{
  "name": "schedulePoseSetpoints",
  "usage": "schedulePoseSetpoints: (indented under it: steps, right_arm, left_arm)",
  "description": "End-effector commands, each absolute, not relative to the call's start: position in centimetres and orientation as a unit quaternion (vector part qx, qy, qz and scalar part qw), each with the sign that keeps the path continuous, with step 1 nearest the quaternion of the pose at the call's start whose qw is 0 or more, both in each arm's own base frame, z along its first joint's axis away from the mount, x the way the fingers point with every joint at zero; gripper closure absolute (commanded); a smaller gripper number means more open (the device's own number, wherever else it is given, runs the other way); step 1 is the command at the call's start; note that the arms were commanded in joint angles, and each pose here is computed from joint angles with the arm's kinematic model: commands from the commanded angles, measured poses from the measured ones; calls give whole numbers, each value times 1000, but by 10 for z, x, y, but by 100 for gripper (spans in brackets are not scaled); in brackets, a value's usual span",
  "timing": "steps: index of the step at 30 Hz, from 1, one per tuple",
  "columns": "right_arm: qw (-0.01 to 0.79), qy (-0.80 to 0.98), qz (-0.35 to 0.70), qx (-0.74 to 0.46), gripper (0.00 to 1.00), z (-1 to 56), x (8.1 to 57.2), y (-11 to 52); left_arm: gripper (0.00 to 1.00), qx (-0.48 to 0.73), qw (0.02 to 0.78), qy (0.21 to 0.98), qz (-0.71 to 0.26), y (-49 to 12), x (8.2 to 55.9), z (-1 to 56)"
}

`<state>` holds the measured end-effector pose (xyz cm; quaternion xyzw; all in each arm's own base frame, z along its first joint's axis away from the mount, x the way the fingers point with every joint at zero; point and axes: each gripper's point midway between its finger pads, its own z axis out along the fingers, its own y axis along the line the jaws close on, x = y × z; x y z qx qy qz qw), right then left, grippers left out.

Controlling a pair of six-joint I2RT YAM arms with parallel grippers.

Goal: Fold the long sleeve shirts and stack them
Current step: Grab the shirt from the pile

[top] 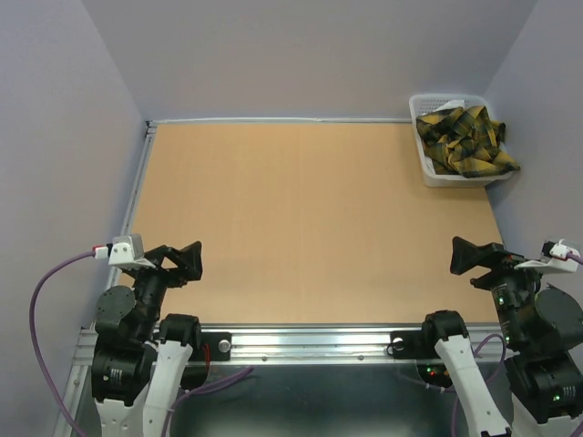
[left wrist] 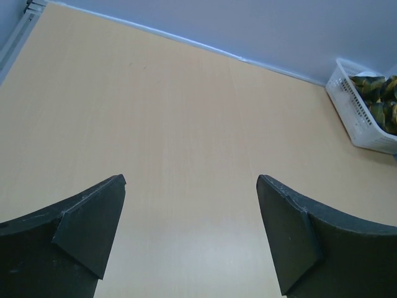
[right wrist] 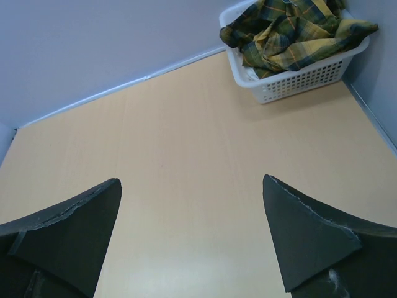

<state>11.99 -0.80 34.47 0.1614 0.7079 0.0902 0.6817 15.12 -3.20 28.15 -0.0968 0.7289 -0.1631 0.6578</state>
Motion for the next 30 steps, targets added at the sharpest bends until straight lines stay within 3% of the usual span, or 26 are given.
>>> schedulePoseSetpoints:
  steps: [1, 7, 12, 21, 30]
  right_arm:
    - [687, 703, 84, 161, 0, 358, 125, -10]
    - [668, 719, 34, 186, 0, 355, 158, -24]
    - [629, 750, -4, 205, 0, 347, 217, -26]
    - [541, 774, -202, 258, 0, 332, 335, -68]
    - [521, 774, -183, 311, 0, 318, 444, -123]
  left_arm:
    - [1, -74, 659, 731, -158, -35, 159, 292]
    - [1, -69, 640, 741, -191, -49, 171, 295]
    - [1, -86, 625, 750, -201, -53, 184, 290]
    - [1, -106, 581, 781, -200, -55, 198, 258]
    - [1, -107, 583, 769, -239, -68, 207, 253]
